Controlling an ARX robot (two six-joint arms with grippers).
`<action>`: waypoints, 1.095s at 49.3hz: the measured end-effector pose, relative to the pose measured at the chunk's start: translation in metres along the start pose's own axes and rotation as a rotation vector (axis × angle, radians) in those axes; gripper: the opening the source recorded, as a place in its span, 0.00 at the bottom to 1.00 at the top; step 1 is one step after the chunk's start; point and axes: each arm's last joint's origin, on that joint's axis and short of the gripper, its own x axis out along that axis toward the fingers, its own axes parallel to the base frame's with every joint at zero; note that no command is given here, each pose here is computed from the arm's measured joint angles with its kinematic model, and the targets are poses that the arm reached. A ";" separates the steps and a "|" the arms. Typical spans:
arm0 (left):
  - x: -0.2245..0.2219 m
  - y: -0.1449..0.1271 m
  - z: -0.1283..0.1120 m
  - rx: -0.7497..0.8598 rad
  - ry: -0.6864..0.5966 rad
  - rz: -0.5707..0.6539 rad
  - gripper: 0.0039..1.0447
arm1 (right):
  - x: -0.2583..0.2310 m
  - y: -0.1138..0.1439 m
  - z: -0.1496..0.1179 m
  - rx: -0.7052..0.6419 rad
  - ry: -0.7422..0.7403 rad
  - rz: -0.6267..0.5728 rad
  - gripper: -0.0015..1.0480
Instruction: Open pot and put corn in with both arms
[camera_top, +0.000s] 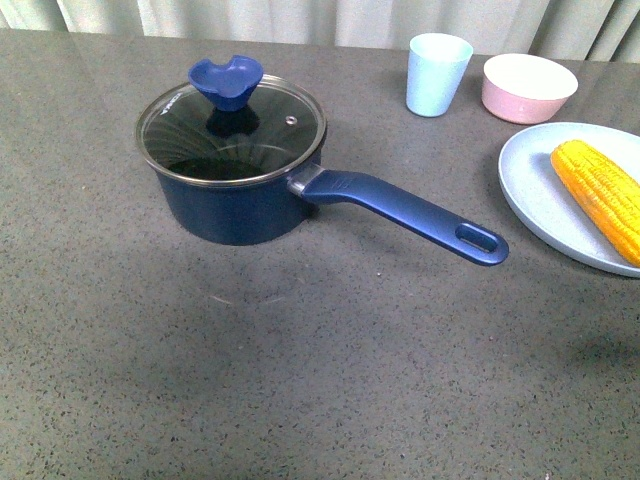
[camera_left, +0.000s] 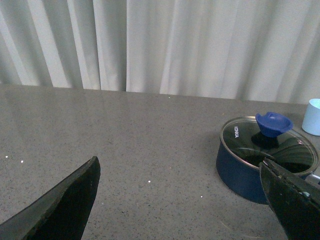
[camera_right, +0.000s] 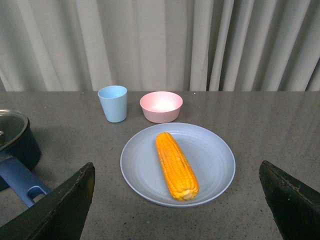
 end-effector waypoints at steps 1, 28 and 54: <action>0.000 0.000 0.000 0.000 0.000 0.000 0.92 | 0.000 0.000 0.000 0.000 0.000 0.000 0.91; 0.000 0.000 0.000 0.000 0.001 -0.001 0.92 | 0.000 0.000 0.000 0.000 0.000 0.000 0.91; 0.083 -0.037 0.015 -0.102 0.226 -0.340 0.92 | 0.000 0.000 0.000 0.000 0.000 0.000 0.91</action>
